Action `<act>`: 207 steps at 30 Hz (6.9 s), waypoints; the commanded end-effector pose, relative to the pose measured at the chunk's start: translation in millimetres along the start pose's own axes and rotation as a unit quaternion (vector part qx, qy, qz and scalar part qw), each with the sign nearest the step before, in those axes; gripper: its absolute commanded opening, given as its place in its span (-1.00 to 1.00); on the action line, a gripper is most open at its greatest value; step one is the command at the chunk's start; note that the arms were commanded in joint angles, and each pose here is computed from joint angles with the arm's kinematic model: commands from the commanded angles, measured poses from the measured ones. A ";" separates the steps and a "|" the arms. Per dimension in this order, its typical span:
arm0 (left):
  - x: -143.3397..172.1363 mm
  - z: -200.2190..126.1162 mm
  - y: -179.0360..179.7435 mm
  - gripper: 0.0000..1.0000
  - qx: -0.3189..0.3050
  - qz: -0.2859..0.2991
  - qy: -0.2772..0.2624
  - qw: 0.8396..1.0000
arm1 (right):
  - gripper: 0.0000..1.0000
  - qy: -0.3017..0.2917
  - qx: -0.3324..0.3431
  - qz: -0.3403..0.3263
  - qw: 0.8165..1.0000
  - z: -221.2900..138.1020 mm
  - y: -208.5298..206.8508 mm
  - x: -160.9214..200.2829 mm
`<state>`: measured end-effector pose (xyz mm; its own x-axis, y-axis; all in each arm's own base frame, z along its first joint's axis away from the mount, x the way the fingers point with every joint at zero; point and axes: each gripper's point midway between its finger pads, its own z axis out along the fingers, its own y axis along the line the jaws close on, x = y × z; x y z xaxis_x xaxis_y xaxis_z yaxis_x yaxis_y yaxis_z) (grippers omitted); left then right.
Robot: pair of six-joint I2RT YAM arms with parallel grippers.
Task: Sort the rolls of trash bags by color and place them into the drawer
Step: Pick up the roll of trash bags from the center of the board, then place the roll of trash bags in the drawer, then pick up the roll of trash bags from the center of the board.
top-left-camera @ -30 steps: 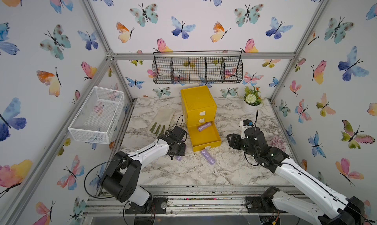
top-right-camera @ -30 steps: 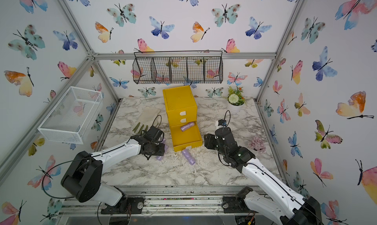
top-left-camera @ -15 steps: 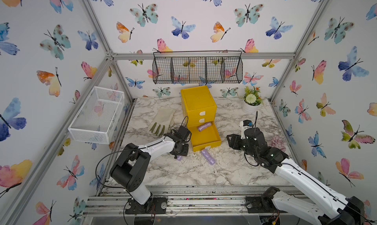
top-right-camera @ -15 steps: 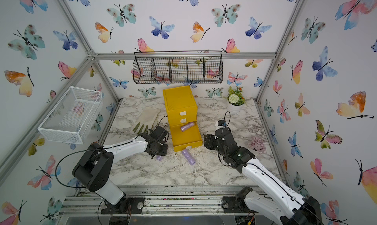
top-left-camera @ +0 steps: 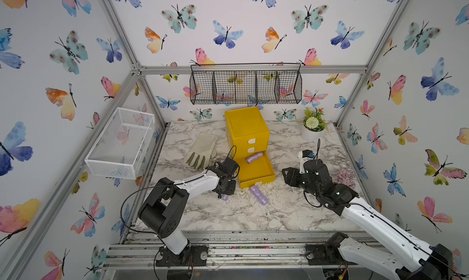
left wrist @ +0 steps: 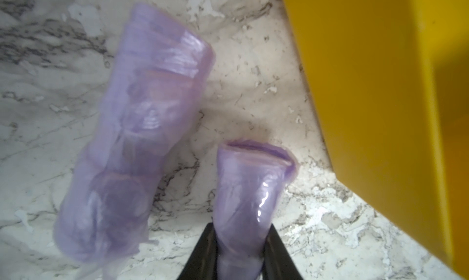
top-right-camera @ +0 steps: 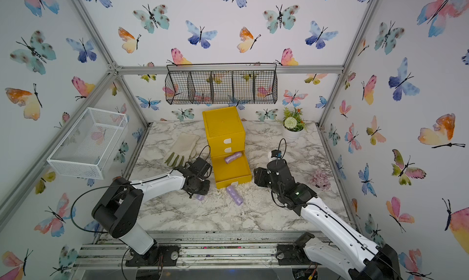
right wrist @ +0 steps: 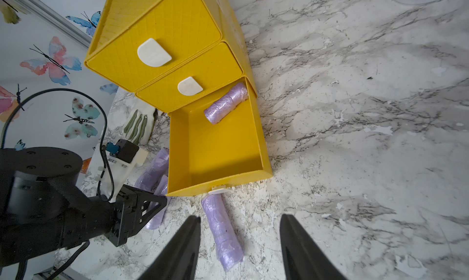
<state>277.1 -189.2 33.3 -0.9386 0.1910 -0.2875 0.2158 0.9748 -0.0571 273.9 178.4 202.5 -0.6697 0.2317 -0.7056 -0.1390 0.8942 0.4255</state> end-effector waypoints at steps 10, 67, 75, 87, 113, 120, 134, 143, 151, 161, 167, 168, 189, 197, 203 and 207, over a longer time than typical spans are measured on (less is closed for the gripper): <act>-26.4 -126.5 -4.6 -0.66 0.028 0.001 -0.117 0.993 | 0.12 -0.015 0.014 -0.003 1.000 -7.7 -7.6 -5.0; -152.4 -6.4 -116.5 -0.58 -0.090 0.327 -0.064 0.938 | 0.10 -0.067 0.043 -0.003 0.997 -57.5 -39.3 -4.2; -163.7 9.4 -114.7 -0.57 -0.082 0.320 -0.060 0.942 | 0.10 -0.068 0.050 -0.004 0.996 -57.1 -42.0 -3.6; -164.4 25.6 -129.9 -0.53 -0.060 0.333 -0.051 0.940 | 0.10 -0.064 0.057 -0.012 0.996 -49.7 -43.4 -2.1; -181.9 9.2 -137.6 -0.15 -0.091 0.345 -0.086 0.930 | 0.10 -0.065 0.057 -0.008 0.996 -50.4 -43.1 -3.0; -182.4 -68.7 -164.9 -0.10 -0.074 0.365 -0.147 0.916 | 0.10 -0.064 0.047 -0.001 0.997 -55.3 -38.2 -6.3; -131.2 -251.2 -102.6 0.29 -0.019 0.243 -0.343 0.907 | 0.48 -0.059 -0.014 -0.020 0.998 -58.3 -9.4 -15.6; -69.2 -212.7 21.4 0.46 0.002 0.086 -0.329 0.940 | 0.46 0.051 -0.087 -0.061 0.993 -3.6 27.0 18.5; -44.0 -198.4 77.4 0.55 -0.008 -0.004 -0.341 0.940 | 0.37 0.136 -0.144 -0.084 0.977 27.1 47.1 61.8; -40.5 -170.1 94.4 0.56 -0.013 -0.041 -0.298 0.953 | 0.33 0.222 -0.126 -0.150 0.955 51.4 55.6 111.5; -40.2 -167.6 93.5 0.57 -0.009 -0.041 -0.296 0.954 | 0.27 0.259 -0.108 -0.176 0.944 67.2 52.6 137.8; -40.3 -166.9 93.3 0.57 -0.008 -0.041 -0.295 0.955 | 0.27 0.266 -0.105 -0.180 0.941 70.1 52.2 143.2; -39.1 -158.7 91.9 0.57 -0.004 -0.040 -0.282 0.959 | 0.26 0.269 -0.039 -0.227 0.935 107.9 42.1 158.4; -38.7 -157.5 91.3 0.57 -0.003 -0.039 -0.279 0.959 | 0.16 0.271 -0.021 -0.232 0.934 119.6 40.0 165.5; -38.4 -155.9 90.8 0.57 -0.002 -0.039 -0.276 0.960 | 0.03 0.269 -0.017 -0.230 0.935 121.4 39.1 167.2; -38.7 -156.2 90.4 0.57 -0.001 -0.039 -0.277 0.960 | -0.16 0.266 -0.012 -0.231 0.936 120.8 37.7 165.3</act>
<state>290.7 -88.0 190.0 -0.6613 0.0386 -0.7491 0.1451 0.9864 -0.0772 240.8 293.0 28.6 -0.8113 -0.4108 -0.4161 -0.5161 0.8375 0.1794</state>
